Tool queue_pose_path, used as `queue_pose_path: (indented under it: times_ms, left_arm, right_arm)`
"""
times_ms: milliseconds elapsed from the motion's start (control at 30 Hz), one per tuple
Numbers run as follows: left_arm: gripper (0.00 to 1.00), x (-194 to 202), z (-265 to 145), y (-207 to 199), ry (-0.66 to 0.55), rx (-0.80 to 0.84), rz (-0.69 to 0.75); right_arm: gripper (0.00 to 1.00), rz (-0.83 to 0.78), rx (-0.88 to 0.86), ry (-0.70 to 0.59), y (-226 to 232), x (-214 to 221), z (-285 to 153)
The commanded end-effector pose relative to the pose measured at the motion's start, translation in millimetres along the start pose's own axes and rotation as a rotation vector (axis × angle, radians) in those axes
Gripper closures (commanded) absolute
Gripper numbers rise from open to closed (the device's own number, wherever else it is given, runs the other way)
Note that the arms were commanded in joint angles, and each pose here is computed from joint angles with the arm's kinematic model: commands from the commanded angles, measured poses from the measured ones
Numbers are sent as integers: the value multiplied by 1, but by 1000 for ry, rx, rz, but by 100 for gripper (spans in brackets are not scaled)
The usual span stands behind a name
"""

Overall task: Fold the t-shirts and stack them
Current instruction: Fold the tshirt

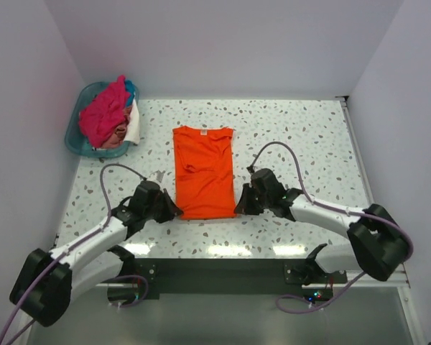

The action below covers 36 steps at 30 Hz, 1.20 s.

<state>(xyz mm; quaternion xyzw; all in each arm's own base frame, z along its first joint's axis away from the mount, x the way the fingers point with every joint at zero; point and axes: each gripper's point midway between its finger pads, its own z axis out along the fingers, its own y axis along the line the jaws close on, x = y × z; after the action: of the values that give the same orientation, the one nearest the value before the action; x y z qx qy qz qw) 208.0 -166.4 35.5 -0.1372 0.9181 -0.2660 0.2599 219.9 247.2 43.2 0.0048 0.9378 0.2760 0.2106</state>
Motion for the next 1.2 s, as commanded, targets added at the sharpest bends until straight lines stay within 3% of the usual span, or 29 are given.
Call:
queue_pose_path:
  times_ms: [0,200,500,733,933,1133,1167]
  left_arm:
    - [100,32,-22,26,74,-61,-2]
    - [100,48,-36,13,115,-14,-4]
    - [100,-11,-69,-48,-3,56,57]
    - [100,-80,-68,-104,-108,101,122]
    - [100,-148,-55,-121,-183,137,99]
    - [100,-218,-10,-130,-213,135,101]
    - [100,-225,14,-119,-190,106,89]
  right_arm:
    - [100,-44,17,27,-8,31,-22]
    - [100,-57,-10,33,4,56,-42]
    - [100,-135,17,-59,32,18,-76]
    - [100,-157,23,-150,53,-50,-84]
    - [100,-133,3,-243,65,-131,-87]
    - [100,-77,26,-260,56,-212,-45]
    - [100,-69,20,-261,55,-222,-39]
